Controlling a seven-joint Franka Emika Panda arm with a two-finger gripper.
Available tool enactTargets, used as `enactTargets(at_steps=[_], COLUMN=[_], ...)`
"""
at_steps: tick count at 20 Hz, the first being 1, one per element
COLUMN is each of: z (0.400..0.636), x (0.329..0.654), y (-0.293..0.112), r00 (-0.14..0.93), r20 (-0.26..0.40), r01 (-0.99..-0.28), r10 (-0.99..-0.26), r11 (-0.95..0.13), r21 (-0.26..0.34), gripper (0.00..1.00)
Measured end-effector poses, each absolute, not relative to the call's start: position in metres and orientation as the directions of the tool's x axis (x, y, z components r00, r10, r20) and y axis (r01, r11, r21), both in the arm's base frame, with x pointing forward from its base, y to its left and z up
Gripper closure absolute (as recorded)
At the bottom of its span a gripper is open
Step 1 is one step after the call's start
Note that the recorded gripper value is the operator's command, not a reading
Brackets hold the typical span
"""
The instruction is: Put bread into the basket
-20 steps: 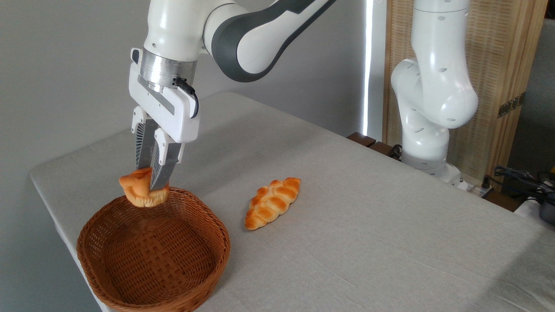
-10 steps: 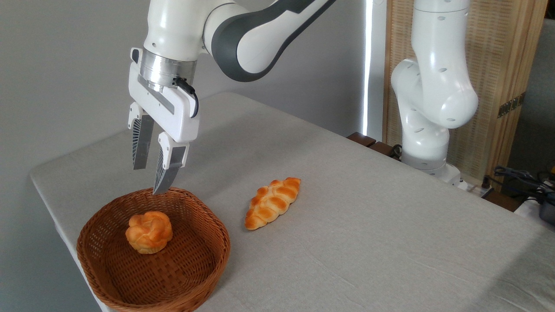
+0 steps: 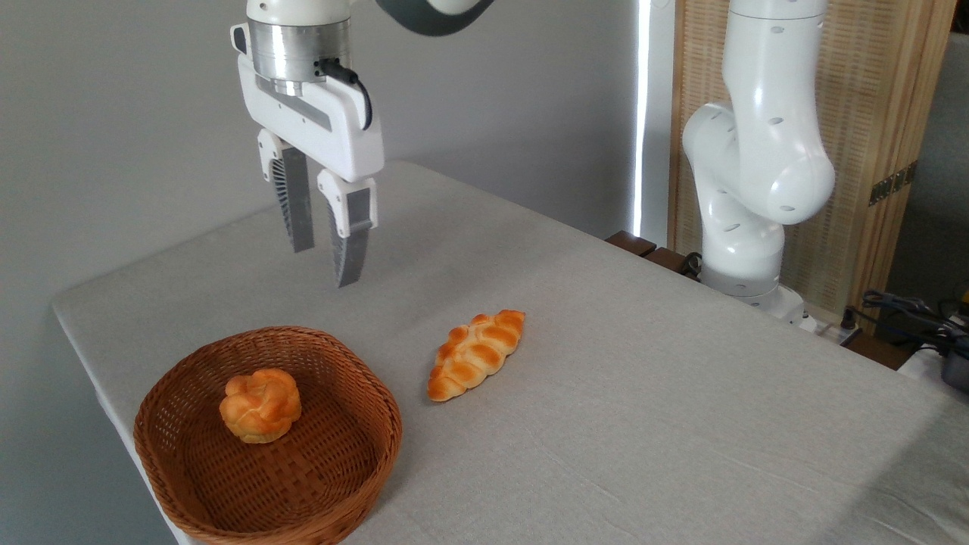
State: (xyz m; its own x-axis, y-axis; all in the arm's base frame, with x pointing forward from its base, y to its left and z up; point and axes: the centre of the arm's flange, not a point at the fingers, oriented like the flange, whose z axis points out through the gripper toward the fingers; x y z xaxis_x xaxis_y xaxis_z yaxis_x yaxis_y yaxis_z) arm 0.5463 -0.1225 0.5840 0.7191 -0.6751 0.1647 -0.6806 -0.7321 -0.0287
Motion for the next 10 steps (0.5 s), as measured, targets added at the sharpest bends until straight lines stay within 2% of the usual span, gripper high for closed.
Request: enactTargets(at_steps=[4,10], z=[0.578,0.586], x=[0.544,0.546], y=[-0.107,-0.081], r00=[0.731,0.735], r20=[0.085,0.095], r01=[-0.676,-0.67], r10=[-0.677,-0.671], r11=[-0.736,-0.741], r21=[-0.043,-0.05], gripper=[0.0,0.0])
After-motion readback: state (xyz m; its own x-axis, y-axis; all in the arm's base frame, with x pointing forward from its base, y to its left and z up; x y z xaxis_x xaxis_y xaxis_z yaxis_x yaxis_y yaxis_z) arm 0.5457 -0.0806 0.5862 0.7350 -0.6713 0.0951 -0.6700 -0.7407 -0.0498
